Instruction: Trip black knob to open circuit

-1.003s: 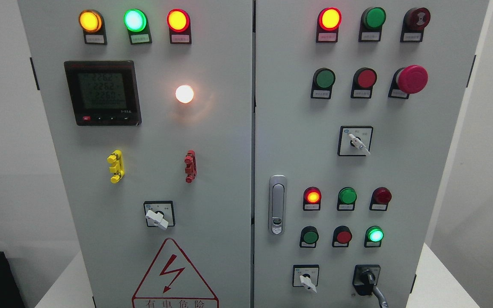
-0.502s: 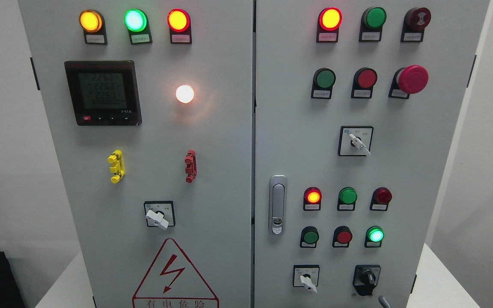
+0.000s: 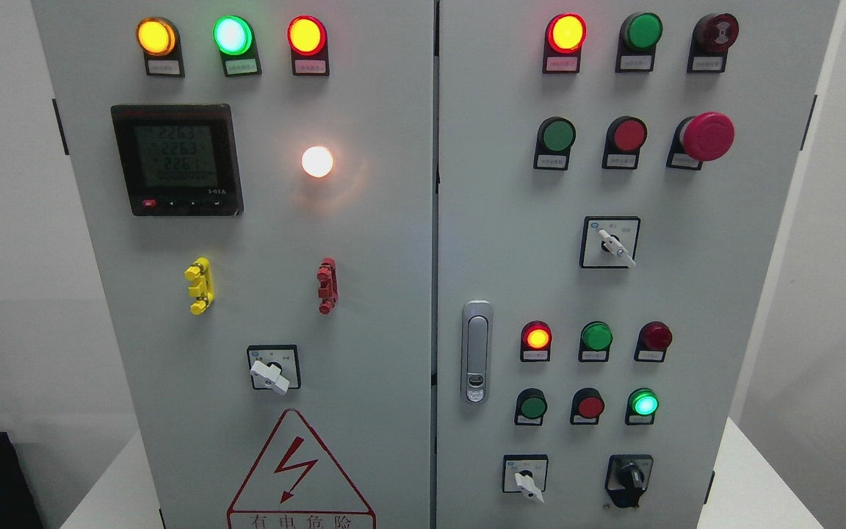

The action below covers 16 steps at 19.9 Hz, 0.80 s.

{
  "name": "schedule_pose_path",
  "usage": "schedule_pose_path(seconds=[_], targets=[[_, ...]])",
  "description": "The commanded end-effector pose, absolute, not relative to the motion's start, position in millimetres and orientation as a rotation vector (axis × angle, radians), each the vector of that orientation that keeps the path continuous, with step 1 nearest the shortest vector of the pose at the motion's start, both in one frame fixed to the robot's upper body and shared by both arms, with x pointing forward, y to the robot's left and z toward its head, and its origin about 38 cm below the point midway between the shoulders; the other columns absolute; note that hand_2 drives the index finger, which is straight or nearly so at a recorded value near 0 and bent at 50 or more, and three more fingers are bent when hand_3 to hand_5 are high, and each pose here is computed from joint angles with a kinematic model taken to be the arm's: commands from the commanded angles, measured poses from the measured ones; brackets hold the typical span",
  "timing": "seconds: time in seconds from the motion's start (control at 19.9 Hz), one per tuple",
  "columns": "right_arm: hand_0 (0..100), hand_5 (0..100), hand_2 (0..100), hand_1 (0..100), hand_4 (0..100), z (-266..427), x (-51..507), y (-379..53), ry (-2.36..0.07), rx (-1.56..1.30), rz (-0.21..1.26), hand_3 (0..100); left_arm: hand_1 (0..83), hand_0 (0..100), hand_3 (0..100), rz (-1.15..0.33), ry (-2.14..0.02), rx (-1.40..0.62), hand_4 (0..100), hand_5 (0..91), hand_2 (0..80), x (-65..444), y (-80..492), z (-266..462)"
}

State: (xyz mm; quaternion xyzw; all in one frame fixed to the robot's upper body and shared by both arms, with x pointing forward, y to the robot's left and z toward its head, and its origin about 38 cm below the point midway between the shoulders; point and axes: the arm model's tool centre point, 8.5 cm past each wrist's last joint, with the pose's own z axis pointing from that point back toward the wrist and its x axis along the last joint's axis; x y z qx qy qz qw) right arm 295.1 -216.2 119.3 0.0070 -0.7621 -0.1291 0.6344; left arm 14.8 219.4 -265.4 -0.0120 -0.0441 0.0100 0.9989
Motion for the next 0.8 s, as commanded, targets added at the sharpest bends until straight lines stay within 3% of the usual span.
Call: schedule_pose_path(seconds=[0.0, 0.15, 0.35, 0.6, 0.75], targets=[[12, 46, 3, 15, 55, 132, 288, -218, -1.788, 0.023, -0.307, 71, 38.9, 12, 0, 0.023, -0.087, -0.024, 0, 0.0, 0.0, 15, 219, -265], [9, 37, 7, 8, 44, 131, 276, -221, -1.818, 0.022, -0.292, 55, 38.9, 12, 0, 0.023, -0.088, -0.024, 0, 0.0, 0.0, 15, 219, -265], [7, 14, 4, 0, 19, 128, 262, -225, -1.817, 0.057, -0.291, 26, 38.9, 12, 0, 0.023, -0.088, -0.024, 0, 0.0, 0.0, 16, 219, -265], [3, 2, 0, 0, 9, 128, 252, -227, -1.851, 0.067, -0.253, 16, 38.9, 12, 0, 0.023, -0.087, -0.024, 0, 0.0, 0.0, 15, 219, -265], [2, 0, 0, 0, 3, 128, 252, -227, -1.852, 0.068, -0.242, 12, 38.9, 12, 0, 0.023, -0.087, -0.024, 0, 0.0, 0.0, 15, 219, -265]])
